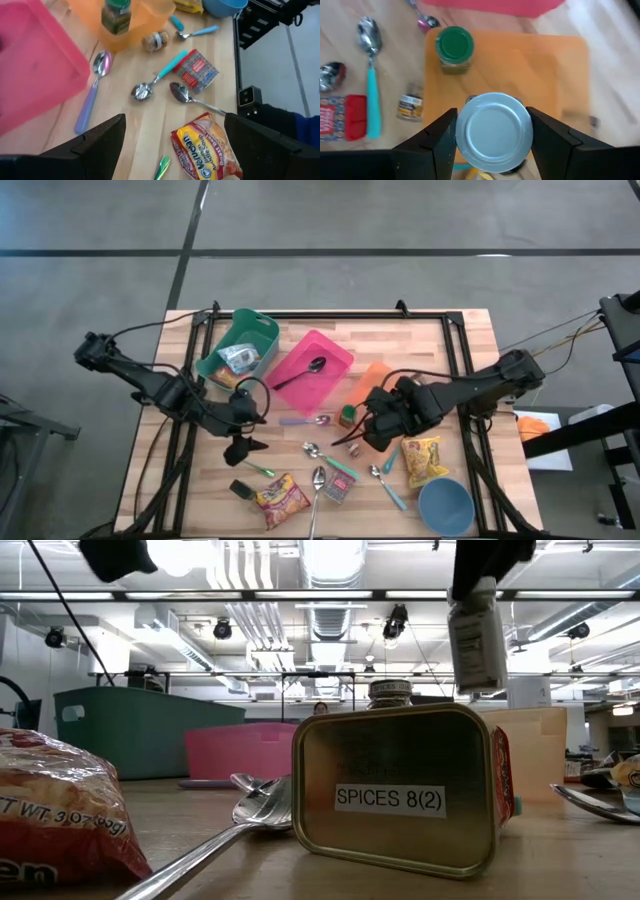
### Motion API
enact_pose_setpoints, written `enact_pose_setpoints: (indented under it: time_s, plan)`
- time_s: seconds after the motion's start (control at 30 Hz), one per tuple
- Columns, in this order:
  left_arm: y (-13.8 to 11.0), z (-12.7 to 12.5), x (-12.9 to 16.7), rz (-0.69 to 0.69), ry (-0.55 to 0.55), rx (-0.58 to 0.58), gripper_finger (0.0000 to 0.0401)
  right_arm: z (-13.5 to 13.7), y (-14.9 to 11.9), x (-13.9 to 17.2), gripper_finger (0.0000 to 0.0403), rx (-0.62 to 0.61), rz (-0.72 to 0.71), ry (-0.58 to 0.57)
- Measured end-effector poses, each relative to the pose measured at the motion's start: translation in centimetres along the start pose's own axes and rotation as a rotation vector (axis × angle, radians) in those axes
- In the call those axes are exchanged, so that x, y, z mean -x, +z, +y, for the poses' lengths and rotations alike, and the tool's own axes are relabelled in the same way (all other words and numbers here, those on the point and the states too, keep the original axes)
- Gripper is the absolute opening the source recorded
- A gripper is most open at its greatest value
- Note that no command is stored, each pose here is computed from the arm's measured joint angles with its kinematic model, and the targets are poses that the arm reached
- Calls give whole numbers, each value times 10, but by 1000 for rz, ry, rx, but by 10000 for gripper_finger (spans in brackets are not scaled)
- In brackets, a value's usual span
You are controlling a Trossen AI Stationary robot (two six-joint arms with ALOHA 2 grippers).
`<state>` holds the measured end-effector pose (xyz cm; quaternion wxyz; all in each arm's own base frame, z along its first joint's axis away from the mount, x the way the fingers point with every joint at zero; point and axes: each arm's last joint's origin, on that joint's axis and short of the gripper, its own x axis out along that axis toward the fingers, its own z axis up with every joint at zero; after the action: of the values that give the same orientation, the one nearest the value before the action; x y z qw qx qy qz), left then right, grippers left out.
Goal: Pick & Place Food Item
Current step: Put the white seasoning bottle into the orange bin
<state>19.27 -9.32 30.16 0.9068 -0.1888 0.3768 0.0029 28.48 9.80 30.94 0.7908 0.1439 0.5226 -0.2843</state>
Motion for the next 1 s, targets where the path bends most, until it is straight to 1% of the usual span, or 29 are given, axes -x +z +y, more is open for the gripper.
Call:
enact_pose_setpoints:
  time_s: [0.17, 0.27, 0.4, 0.5, 0.6, 0.73, 0.8, 0.9, 1.0]
  plan:
    - [-4, 7, 15, -69, -57, 13, 339, -8, -15, -16, 197, -29, -43, 118]
    - [-8, 10, 24, -84, -89, 12, 339, -15, -20, -26, 197, -58, -70, 157]
    - [-16, 13, 25, -102, -125, 7, 339, -21, -23, -44, 197, -85, -74, 151]
    - [-20, 16, 23, -96, -121, 6, 339, -19, -21, -55, 197, -74, -72, 193]
    - [-21, 17, 24, -98, -129, 8, 339, -17, -20, -65, 197, -61, -74, 210]
    - [-20, 16, 24, -96, -147, 11, 339, -17, -20, -70, 197, -64, -89, 246]
    - [-20, 16, 24, -93, -155, 10, 339, -18, -22, -71, 197, -57, -77, 237]
    - [-20, 16, 24, -91, -157, 10, 339, -16, -22, -72, 197, -53, -68, 257]
    - [-20, 16, 24, -91, -156, 10, 339, -14, -21, -74, 197, -43, -92, 284]
